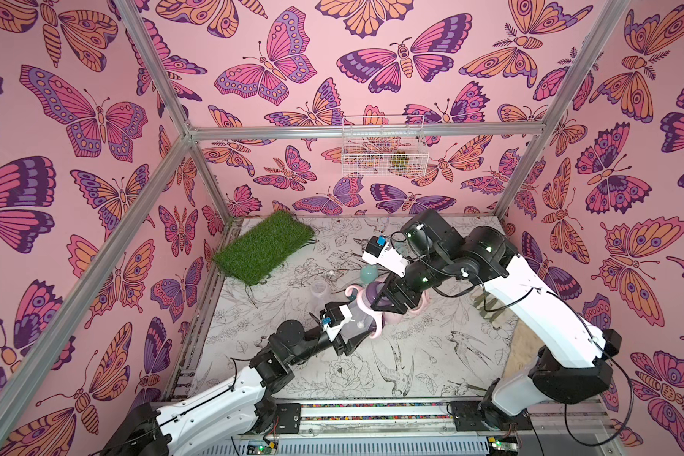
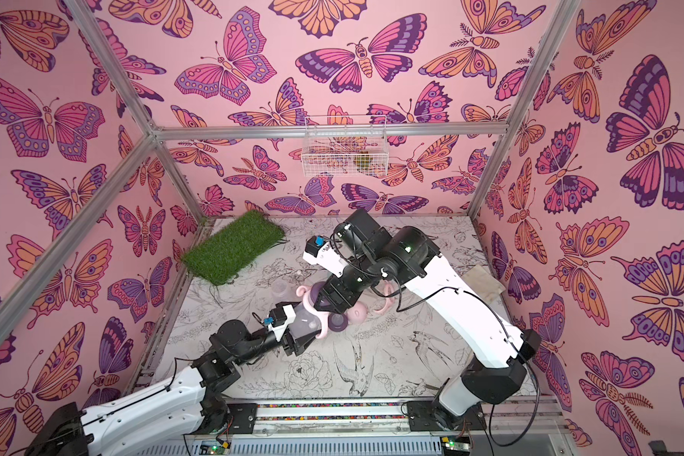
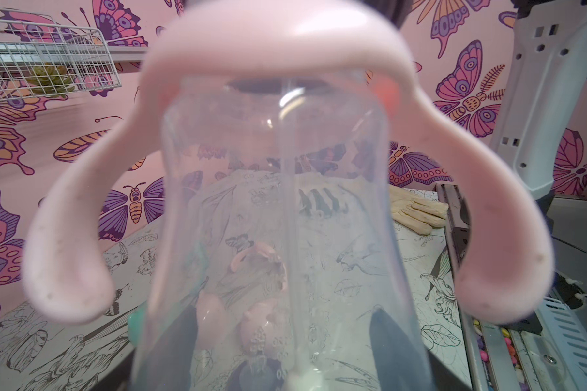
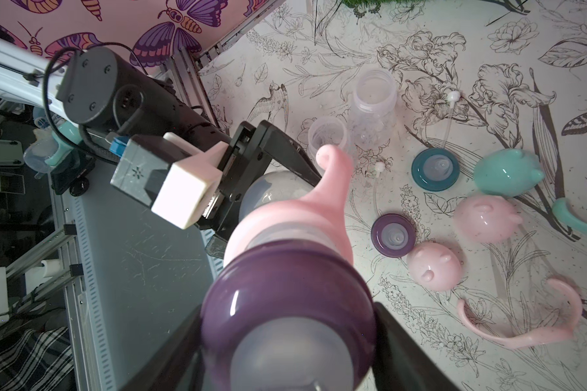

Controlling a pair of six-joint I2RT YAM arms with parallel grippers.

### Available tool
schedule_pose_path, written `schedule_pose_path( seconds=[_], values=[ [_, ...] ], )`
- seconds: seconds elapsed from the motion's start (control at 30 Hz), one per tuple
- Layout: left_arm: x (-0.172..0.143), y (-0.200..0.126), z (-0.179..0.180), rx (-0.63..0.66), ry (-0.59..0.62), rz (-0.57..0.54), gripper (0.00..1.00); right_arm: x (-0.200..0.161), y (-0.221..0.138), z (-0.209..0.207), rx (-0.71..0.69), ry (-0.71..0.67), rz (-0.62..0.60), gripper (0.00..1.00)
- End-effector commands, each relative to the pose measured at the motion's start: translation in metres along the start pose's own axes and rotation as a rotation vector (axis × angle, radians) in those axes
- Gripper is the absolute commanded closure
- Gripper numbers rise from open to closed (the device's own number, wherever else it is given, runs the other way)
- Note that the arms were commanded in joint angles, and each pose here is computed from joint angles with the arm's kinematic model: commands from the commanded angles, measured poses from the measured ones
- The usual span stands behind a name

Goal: Assemble the baby bottles
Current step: Close the nipple on the baby bottle.

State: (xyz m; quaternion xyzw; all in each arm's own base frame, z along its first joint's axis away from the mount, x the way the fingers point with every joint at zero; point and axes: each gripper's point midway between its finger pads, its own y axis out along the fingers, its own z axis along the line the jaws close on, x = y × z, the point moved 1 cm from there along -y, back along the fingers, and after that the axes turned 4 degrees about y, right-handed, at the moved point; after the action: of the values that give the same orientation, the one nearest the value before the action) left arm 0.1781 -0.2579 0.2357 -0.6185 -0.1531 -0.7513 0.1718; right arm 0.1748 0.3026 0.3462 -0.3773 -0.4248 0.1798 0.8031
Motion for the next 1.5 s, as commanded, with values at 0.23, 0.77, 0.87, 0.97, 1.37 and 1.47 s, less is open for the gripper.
schedule_pose_path(
  seconds=[0.23,0.77,0.87,0.97,1.37,1.47],
  values=[
    [0.020,0.001,-0.001,-0.015,0.025,-0.049,1.00,-0.008,0.001,0.007,0.054,-0.009,0.024,0.60],
    [0.022,-0.001,-0.002,-0.015,0.040,-0.046,1.00,-0.005,0.006,-0.012,0.007,0.039,0.018,0.62],
    [0.022,-0.001,-0.002,-0.013,0.041,-0.046,1.00,-0.003,0.002,-0.019,-0.008,0.057,-0.004,0.62],
    [0.022,0.000,-0.002,-0.019,0.041,-0.043,1.00,-0.003,0.002,-0.017,0.008,0.057,-0.006,0.62],
    [0.027,0.005,-0.002,-0.032,0.048,-0.042,1.00,-0.006,0.008,-0.007,0.088,0.047,0.018,0.62],
    [0.028,0.005,-0.001,-0.027,0.051,-0.043,1.00,-0.009,0.011,-0.006,0.100,0.051,0.032,0.62]
  ],
)
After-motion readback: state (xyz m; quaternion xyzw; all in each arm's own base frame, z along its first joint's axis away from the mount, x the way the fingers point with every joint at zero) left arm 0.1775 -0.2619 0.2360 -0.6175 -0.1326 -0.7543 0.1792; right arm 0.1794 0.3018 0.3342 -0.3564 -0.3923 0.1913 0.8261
